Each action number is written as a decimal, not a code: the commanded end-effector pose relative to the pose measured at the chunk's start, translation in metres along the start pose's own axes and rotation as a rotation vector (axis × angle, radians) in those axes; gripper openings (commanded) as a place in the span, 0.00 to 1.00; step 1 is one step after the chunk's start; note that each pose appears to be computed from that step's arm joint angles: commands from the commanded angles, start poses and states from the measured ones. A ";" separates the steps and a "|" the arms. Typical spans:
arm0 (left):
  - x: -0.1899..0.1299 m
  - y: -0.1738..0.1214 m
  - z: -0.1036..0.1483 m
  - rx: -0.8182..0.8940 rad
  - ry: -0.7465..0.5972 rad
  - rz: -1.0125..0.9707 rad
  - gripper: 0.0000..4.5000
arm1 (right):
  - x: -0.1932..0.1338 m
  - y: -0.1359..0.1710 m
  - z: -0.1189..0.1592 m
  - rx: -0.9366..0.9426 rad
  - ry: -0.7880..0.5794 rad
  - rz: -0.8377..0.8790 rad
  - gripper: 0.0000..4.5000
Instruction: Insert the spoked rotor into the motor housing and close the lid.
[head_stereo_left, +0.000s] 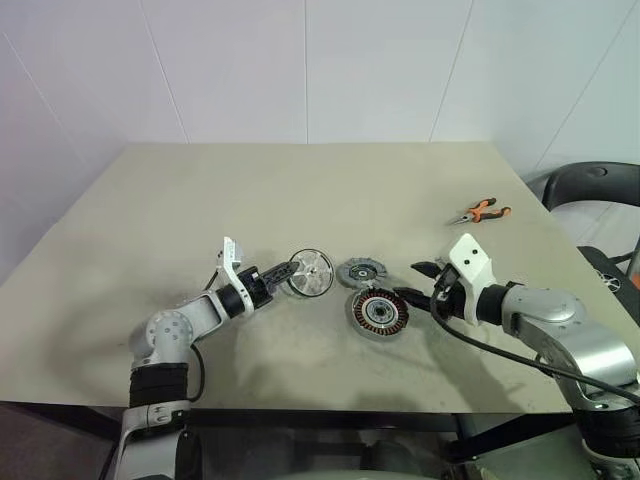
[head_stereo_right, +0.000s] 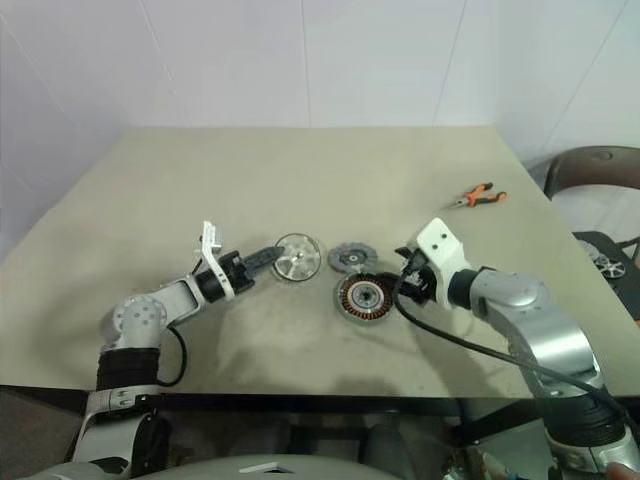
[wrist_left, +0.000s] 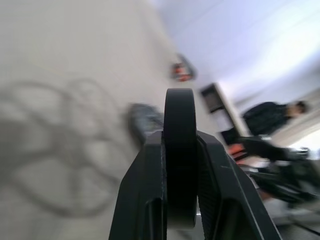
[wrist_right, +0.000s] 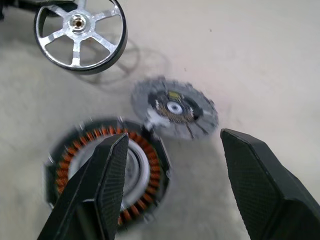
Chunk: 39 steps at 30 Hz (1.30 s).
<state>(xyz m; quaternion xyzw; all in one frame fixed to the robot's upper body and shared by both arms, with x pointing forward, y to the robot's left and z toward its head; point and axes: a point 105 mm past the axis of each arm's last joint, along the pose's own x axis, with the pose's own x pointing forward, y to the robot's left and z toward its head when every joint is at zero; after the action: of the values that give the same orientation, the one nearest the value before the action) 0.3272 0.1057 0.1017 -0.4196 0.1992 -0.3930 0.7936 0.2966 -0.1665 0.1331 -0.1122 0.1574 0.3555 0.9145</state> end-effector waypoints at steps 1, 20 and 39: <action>0.004 -0.045 0.011 -0.024 0.026 -0.223 0.10 | -0.011 -0.013 0.022 0.089 -0.094 -0.030 0.68; 0.053 -0.035 -0.058 -0.292 0.322 -0.220 0.10 | -0.018 -0.012 0.014 0.179 -0.089 -0.089 0.68; 0.070 -0.002 -0.095 -0.340 0.356 -0.117 0.10 | -0.021 -0.012 0.009 0.172 -0.076 -0.129 0.68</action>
<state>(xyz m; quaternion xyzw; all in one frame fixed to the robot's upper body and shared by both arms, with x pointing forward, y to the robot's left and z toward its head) 0.3079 0.0044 0.0535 -0.4838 0.3693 -0.4684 0.6404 0.2929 -0.1890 0.1371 -0.0136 0.1724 0.2778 0.9450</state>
